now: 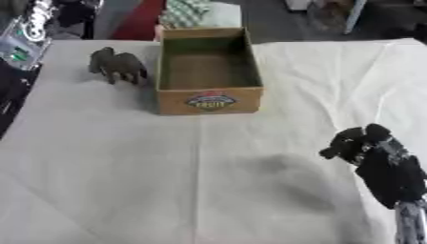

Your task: Pick up objects on the table and place them in the box.

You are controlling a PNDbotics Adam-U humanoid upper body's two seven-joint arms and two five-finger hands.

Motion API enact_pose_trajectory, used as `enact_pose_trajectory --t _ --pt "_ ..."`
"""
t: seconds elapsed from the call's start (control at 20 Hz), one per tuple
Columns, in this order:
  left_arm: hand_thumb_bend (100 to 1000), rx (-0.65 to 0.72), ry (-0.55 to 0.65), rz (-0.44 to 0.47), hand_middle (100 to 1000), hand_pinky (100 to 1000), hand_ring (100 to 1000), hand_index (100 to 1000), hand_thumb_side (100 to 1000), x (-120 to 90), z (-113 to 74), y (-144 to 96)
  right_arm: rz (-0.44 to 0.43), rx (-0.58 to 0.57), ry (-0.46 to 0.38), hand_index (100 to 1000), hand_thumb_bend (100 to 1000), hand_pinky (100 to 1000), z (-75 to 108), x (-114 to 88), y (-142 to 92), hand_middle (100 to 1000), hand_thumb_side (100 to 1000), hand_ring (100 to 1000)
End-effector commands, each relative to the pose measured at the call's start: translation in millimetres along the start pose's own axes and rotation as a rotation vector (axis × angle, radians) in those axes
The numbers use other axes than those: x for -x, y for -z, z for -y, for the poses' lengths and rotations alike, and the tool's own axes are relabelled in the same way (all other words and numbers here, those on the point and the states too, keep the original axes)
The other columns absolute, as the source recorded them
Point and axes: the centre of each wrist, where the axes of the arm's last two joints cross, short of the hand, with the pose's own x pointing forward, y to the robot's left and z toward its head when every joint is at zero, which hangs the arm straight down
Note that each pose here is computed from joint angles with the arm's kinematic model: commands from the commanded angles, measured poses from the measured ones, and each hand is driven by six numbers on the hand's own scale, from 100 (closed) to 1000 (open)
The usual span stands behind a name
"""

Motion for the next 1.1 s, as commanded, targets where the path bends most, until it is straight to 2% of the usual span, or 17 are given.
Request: enact_pose_trajectory --t 0.05,0.1,0.2,0.45,0.55,0.65,0.85,1.1 --pt "190 0.106 0.195 0.046 718 769 744 785 275 -1 -17.7 5 0.003 -0.009 -0.027 662 100 679 4.0 -7 1 549 844 542" --pt "244 0.131 0.226 0.049 728 769 748 794 260 -2 -17.2 6 0.003 -0.01 -0.026 662 100 679 3.6 -7 2 549 845 542" --pt "281 0.167 0.269 0.049 739 766 749 802 260 -4 -15.0 7 0.002 -0.014 -0.025 662 100 679 2.9 -6 2 549 847 542" --pt "311 0.23 0.291 0.022 748 758 745 811 355 -6 -2.5 9 -0.002 -0.015 -0.025 662 100 679 3.1 -6 2 549 850 542" --pt "354 0.254 0.294 0.005 748 754 744 811 431 -7 3.2 9 -0.002 -0.016 -0.025 662 100 678 2.9 -6 2 549 852 542" --pt "378 0.289 0.31 -0.015 748 752 743 810 452 -9 8.2 10 -0.001 -0.017 -0.025 662 100 678 3.0 -6 2 549 853 542" --pt "426 0.343 0.356 -0.054 741 746 734 809 446 -11 12.1 11 -0.001 -0.018 -0.025 662 100 678 3.2 -5 3 549 855 542" --pt "445 0.343 0.395 -0.093 734 740 728 810 368 -11 14.0 10 -0.002 -0.018 -0.026 662 100 678 3.5 -5 3 549 857 542"
